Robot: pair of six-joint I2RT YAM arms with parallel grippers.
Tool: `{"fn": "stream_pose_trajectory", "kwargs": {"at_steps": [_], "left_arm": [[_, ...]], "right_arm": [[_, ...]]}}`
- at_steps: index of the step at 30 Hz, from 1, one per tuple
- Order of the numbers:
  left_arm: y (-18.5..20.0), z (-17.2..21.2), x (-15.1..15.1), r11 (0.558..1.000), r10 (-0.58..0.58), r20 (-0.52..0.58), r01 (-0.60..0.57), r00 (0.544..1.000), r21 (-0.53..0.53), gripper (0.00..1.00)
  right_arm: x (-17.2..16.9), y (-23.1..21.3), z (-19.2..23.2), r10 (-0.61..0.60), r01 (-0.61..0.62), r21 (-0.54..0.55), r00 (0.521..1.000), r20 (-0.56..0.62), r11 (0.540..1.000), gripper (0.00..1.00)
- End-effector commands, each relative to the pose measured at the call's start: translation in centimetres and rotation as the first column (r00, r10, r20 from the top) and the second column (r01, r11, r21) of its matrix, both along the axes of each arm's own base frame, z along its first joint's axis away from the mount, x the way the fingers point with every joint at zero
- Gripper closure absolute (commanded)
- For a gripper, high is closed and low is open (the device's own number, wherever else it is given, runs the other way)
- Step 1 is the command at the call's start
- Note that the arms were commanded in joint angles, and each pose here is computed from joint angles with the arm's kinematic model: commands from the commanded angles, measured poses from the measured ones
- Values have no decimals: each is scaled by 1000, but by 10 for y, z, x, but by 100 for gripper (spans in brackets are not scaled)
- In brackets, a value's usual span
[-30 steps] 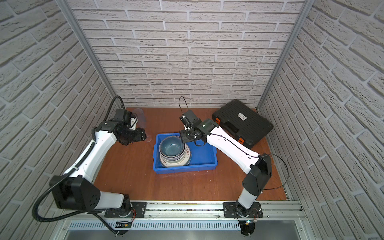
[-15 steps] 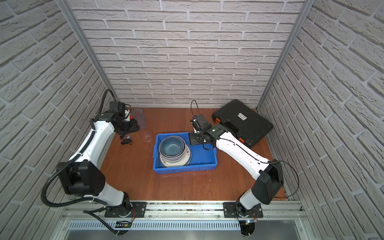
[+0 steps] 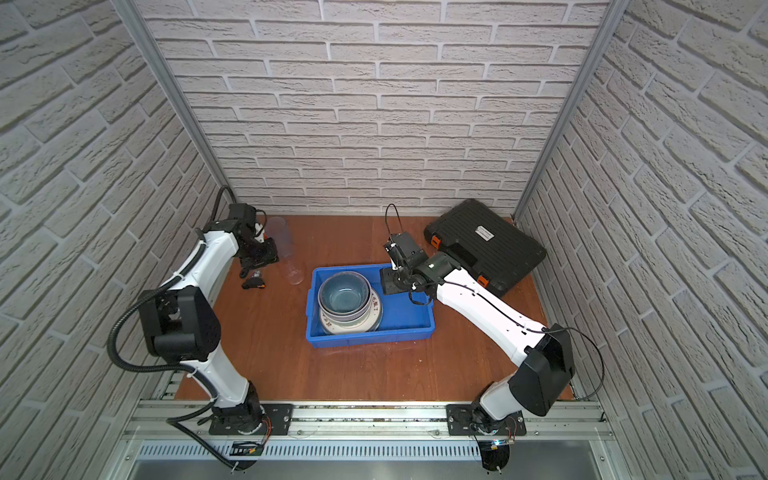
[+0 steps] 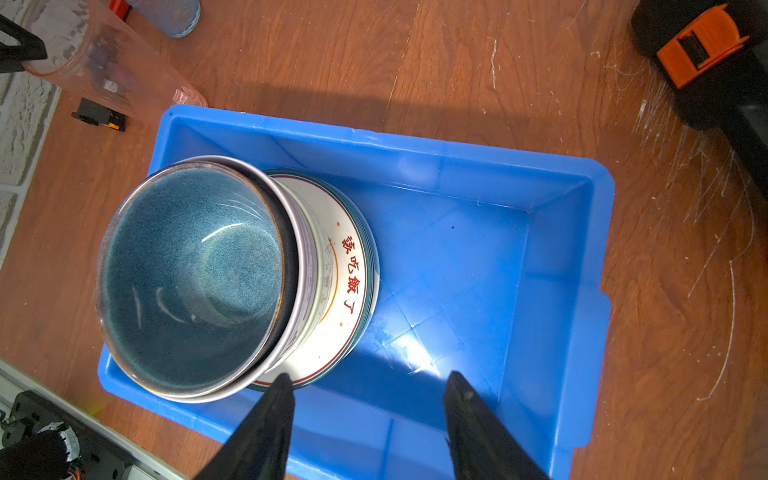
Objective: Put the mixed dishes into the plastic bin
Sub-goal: 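Grasp the pink plastic cup with the left gripper while right gripper rises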
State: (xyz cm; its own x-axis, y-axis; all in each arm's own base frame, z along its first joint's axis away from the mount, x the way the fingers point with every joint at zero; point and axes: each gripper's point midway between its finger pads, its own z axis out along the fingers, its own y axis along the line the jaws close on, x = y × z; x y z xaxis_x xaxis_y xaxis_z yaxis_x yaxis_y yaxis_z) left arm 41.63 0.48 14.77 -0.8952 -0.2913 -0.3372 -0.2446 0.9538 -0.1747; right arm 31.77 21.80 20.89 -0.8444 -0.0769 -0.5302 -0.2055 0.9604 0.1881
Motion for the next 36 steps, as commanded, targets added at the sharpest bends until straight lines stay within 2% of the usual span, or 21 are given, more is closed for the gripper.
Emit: {"fn": "stream_pose_trajectory", "kwargs": {"at_steps": [1,16,19,22,36], "left_arm": [[3,10,14,1000,-10,42,10,999,-5,63],[2,-8,13,1000,-21,-24,21,999,-12,75],[1,-11,12,1000,-22,-31,22,999,-14,82],[0,-11,11,1000,-22,-28,22,999,-21,84],[-6,20,3,999,-30,44,32,999,-43,100]], "right_arm": [[3,-3,13,-18,16,26,999,47,1000,40],[4,1,14,-10,8,36,999,42,999,41],[3,2,14,-6,5,39,999,39,999,41],[2,3,14,1,-2,46,1000,30,999,41],[-2,9,15,23,-24,72,1000,15,997,41]]}}
